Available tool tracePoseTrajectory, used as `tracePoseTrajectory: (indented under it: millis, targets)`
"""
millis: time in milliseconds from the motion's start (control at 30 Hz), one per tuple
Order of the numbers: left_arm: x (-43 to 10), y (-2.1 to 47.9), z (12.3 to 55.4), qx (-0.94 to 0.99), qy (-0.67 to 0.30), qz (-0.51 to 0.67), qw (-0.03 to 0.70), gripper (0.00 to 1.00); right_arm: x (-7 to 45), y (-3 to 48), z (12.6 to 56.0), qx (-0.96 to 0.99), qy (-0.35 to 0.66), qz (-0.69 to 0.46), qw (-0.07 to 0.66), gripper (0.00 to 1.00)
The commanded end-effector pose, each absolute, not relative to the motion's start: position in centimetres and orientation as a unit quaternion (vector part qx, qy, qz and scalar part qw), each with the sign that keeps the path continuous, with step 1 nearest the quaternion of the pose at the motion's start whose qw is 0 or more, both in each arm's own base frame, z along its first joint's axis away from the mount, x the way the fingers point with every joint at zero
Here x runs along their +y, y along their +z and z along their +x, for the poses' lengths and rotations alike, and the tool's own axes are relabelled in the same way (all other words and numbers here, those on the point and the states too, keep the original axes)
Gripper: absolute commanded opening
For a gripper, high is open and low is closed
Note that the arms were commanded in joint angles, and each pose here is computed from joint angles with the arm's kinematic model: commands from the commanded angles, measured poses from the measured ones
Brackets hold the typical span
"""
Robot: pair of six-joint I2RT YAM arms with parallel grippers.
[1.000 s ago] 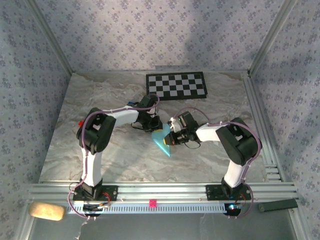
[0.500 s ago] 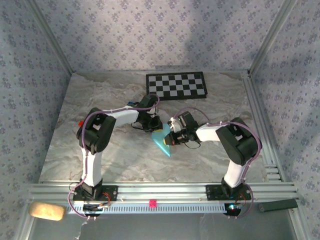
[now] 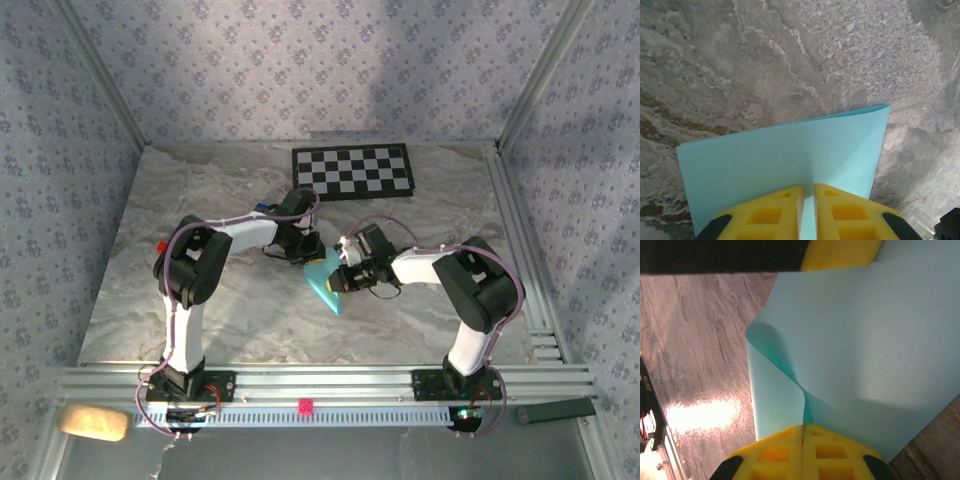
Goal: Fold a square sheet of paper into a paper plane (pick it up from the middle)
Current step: Third fold the triangle at the center of the table.
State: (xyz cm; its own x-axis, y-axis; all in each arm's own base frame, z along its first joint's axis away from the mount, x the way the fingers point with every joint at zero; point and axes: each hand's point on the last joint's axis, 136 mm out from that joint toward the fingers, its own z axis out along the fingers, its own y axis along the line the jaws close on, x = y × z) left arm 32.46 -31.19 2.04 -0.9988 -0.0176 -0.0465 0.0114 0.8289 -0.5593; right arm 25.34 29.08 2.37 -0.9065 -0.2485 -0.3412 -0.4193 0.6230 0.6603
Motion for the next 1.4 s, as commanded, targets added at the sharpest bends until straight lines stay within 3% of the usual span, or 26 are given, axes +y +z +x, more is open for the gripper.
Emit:
tracePoseTrajectory:
  millis: [0, 1367]
  targets:
    - [-30.4, -0.8, 30.9, 0.968, -0.252, -0.001, -0.005, 0.15, 28.8, 2.2, 25.3, 0.898, 0.38, -0.19, 0.113, 0.02]
    - [-30.1, -1.1, 30.7, 0.969, -0.246, -0.003, -0.006, 0.14, 28.8, 3.9, 26.4, 0.89, 0.382, -0.205, 0.144, 0.01]
